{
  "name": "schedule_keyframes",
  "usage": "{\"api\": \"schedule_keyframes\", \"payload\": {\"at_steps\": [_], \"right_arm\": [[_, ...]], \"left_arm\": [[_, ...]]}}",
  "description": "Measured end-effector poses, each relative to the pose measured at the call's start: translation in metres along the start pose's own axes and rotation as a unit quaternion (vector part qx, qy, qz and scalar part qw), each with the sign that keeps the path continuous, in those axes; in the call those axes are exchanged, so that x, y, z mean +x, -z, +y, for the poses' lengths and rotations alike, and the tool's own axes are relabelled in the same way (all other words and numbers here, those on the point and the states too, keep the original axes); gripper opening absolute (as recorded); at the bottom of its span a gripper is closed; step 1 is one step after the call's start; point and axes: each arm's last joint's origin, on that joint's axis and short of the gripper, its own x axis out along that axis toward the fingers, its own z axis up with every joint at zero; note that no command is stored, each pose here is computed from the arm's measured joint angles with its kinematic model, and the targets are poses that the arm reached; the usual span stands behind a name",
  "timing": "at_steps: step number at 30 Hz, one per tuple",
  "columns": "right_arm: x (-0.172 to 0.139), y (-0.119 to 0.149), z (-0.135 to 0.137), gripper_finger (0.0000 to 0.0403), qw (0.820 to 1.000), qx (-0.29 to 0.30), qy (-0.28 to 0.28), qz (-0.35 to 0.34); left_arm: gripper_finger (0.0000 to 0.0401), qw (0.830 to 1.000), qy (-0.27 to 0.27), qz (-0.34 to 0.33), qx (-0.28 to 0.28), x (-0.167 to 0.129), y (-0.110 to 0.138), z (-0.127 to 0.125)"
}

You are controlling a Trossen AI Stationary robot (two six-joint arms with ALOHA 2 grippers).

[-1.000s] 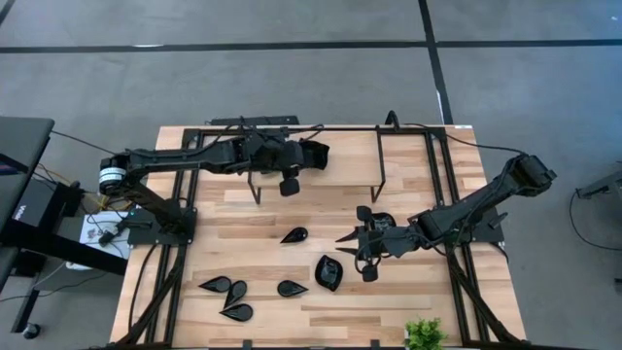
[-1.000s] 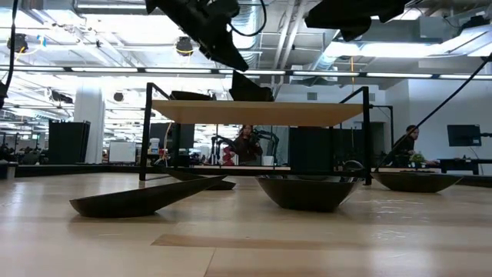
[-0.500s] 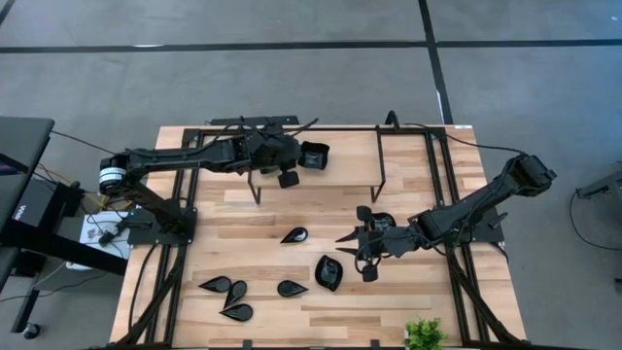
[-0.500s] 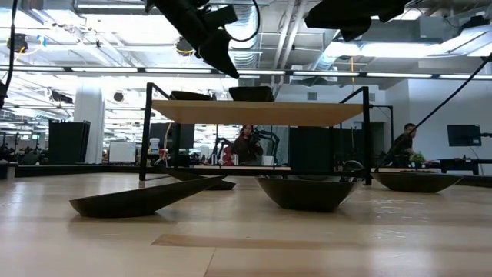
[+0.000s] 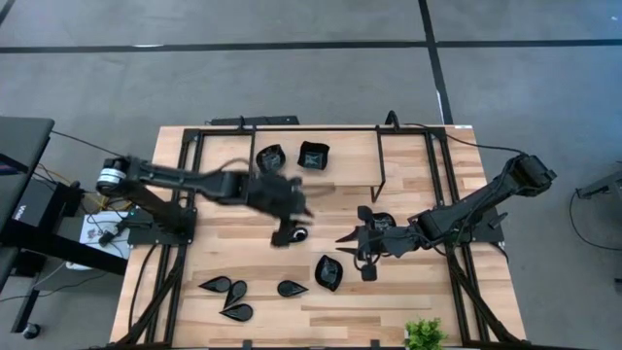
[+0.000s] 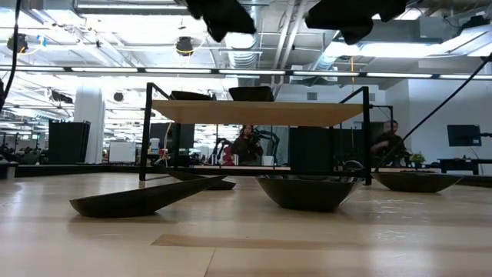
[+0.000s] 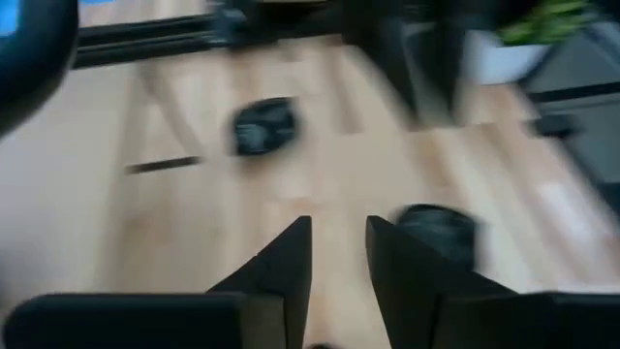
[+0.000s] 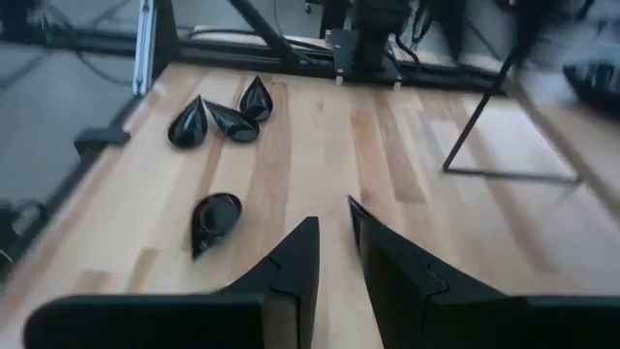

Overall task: Pick & Place Mini shaped plates
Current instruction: Stack the black leaf-shaped plate on top of the black leaf-shaped plate on the shelf

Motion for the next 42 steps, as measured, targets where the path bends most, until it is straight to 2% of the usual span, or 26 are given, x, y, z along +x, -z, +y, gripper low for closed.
{"api": "schedule_keyframes", "payload": {"at_steps": [2, 4, 6, 9, 13, 17, 20, 23, 29, 32, 34, 38, 42], "right_arm": [[0.0, 0.0, 0.0, 0.0074, 1.0, 0.029, 0.0, 0.001], [0.0, 0.0, 0.0, 0.0074, 0.999, 0.034, 0.0, 0.002], [0.001, 0.002, 0.001, 0.0074, 0.999, 0.032, -0.001, 0.007], [0.009, 0.009, 0.006, 0.0074, 1.0, 0.016, -0.003, 0.019], [0.027, 0.022, 0.014, 0.0087, 0.999, -0.011, -0.003, 0.031], [0.042, 0.025, 0.021, 0.0113, 0.998, 0.007, -0.019, 0.055], [0.052, 0.022, 0.032, 0.0137, 0.996, 0.015, -0.043, 0.071], [0.063, 0.021, 0.048, 0.0159, 0.994, -0.006, -0.062, 0.09], [0.073, 0.023, 0.09, 0.0181, 0.984, -0.048, -0.09, 0.144], [0.076, 0.021, 0.108, 0.018, 0.981, -0.043, -0.094, 0.167], [0.078, 0.023, 0.117, 0.0177, 0.98, -0.039, -0.08, 0.179], [0.092, 0.03, 0.123, 0.0167, 0.983, -0.024, -0.028, 0.181], [0.107, 0.038, 0.118, 0.0158, 0.979, 0.044, 0.008, 0.201]], "left_arm": [[0.0095, 1.0, 0.027, 0.007, 0.005, 0.002, 0.003, -0.023], [0.0091, 0.999, 0.037, 0.022, 0.002, 0.004, 0.011, -0.043], [0.0091, 0.999, 0.022, 0.036, -0.015, 0.006, 0.021, -0.061], [0.0096, 0.997, -0.027, 0.067, -0.018, 0.01, 0.042, -0.082], [0.0112, 0.993, -0.069, 0.091, -0.023, 0.01, 0.068, -0.103], [0.0125, 0.992, -0.084, 0.089, -0.034, 0.004, 0.081, -0.12], [0.0129, 0.993, -0.071, 0.088, -0.035, -0.002, 0.088, -0.133], [0.0127, 0.996, -0.05, 0.076, -0.024, -0.011, 0.089, -0.144], [0.0123, 0.998, -0.026, 0.053, -0.03, -0.031, 0.091, -0.152], [0.0123, 0.998, -0.034, 0.031, -0.038, -0.036, 0.091, -0.149], [0.0123, 0.998, -0.037, -0.006, -0.058, -0.033, 0.085, -0.146], [0.0123, 0.996, -0.04, -0.033, -0.076, -0.026, 0.08, -0.144], [0.0123, 0.996, -0.044, -0.032, -0.077, -0.023, 0.081, -0.143]]}}
